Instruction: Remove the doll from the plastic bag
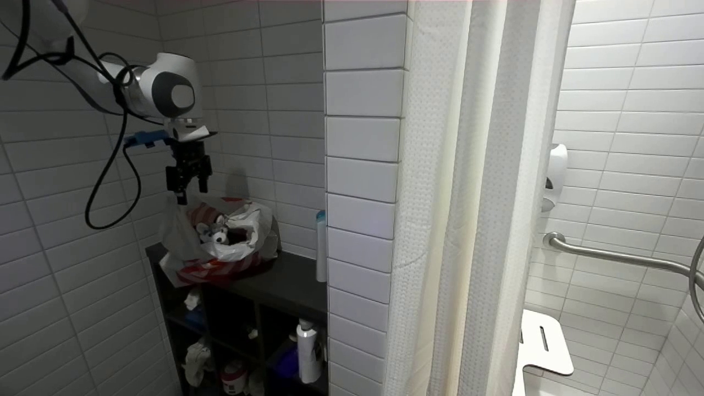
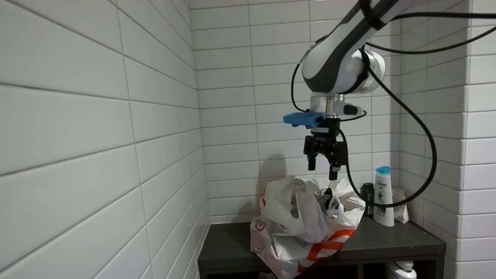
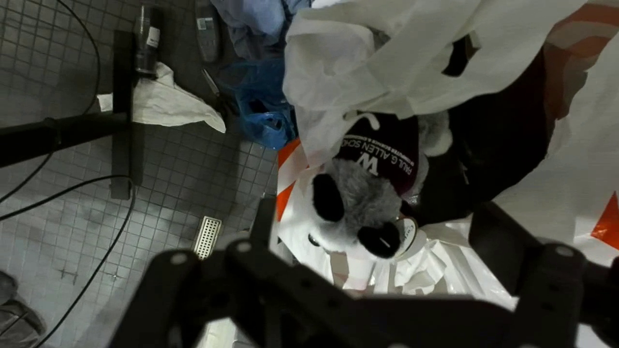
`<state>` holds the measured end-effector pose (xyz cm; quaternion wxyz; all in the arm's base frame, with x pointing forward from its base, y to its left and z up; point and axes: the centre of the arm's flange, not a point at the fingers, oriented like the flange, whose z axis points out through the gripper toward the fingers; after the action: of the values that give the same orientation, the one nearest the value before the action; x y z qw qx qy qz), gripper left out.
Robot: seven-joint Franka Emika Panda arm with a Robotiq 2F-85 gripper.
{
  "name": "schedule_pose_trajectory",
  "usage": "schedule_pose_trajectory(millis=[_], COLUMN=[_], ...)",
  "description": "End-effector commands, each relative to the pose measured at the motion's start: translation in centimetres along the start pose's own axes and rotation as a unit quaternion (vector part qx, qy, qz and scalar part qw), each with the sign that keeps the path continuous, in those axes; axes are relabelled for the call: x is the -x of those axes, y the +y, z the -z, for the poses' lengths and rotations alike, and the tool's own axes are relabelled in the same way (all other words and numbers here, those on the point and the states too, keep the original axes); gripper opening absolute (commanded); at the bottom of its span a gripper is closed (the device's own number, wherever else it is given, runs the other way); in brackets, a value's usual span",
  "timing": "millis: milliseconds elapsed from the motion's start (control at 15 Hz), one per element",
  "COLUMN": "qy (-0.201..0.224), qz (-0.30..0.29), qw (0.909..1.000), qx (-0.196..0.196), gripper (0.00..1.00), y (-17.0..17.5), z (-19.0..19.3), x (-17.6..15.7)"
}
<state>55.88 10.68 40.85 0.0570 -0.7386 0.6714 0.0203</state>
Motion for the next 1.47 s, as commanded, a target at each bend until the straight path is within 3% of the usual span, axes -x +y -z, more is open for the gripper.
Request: schedule_pose_trajectory(millis=[0, 467, 1400], qy=[-0.018, -0.005, -0.01], qz=[-0.008, 0.01, 0.035], qw=[0.9998, 0.9999, 0.9993], qx=[-0.001, 0.005, 0.01], gripper=[1.0, 1.0, 1.0], y=[1.1, 1.1, -0.5], z=[-1.1, -2.4, -5.3], x=[-1.3, -0.5, -3.1])
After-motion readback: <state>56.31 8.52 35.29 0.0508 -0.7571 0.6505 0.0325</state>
